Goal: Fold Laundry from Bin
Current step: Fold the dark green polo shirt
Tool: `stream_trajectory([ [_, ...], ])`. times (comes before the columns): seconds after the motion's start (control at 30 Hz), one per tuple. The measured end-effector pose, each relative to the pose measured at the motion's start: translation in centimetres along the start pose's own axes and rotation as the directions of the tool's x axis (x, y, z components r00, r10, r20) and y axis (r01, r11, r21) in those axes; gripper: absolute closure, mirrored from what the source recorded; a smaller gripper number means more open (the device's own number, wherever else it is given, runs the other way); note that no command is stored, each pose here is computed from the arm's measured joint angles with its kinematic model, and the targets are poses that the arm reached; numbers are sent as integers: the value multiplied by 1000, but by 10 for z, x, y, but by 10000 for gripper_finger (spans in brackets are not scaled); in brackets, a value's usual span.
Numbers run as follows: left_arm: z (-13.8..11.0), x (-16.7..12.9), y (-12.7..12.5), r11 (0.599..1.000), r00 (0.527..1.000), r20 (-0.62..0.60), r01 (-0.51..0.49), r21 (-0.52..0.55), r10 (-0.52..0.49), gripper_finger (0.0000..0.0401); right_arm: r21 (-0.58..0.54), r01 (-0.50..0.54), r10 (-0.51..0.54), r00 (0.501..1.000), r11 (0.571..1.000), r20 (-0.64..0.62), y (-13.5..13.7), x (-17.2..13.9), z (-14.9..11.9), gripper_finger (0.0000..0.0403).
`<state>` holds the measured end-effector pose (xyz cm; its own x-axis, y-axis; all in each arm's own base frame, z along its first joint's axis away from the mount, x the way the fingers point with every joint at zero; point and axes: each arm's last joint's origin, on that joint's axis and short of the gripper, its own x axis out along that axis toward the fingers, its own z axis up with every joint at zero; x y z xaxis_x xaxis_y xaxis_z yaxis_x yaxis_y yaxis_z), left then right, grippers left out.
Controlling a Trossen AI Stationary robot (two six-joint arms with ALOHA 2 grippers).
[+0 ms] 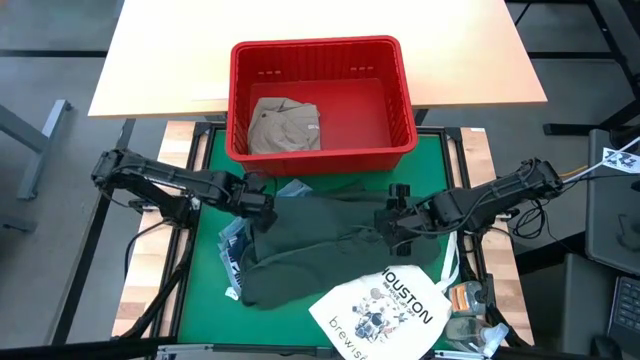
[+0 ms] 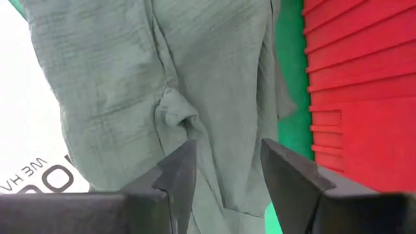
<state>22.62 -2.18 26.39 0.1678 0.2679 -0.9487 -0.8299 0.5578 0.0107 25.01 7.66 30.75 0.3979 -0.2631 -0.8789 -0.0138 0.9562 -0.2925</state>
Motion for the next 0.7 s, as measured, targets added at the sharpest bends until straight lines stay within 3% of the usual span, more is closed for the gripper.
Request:
stream_trajectory([
  [0.2, -3, 24, 9, 998, 999, -22, -50, -24, 49, 263, 0, -1, 1, 1000, 1000, 1, 0, 0, 0, 230],
  [0.53, -11, 50, 8, 998, 995, -89, 39, -53, -43, 267, 10, -7, 6, 1000, 1000, 26, 1, 0, 3, 230],
  [0.7, -5, 40, 4, 998, 996, -56, 65, -3, -65, 327, 10, -6, 6, 1000, 1000, 25, 1, 0, 3, 230],
])
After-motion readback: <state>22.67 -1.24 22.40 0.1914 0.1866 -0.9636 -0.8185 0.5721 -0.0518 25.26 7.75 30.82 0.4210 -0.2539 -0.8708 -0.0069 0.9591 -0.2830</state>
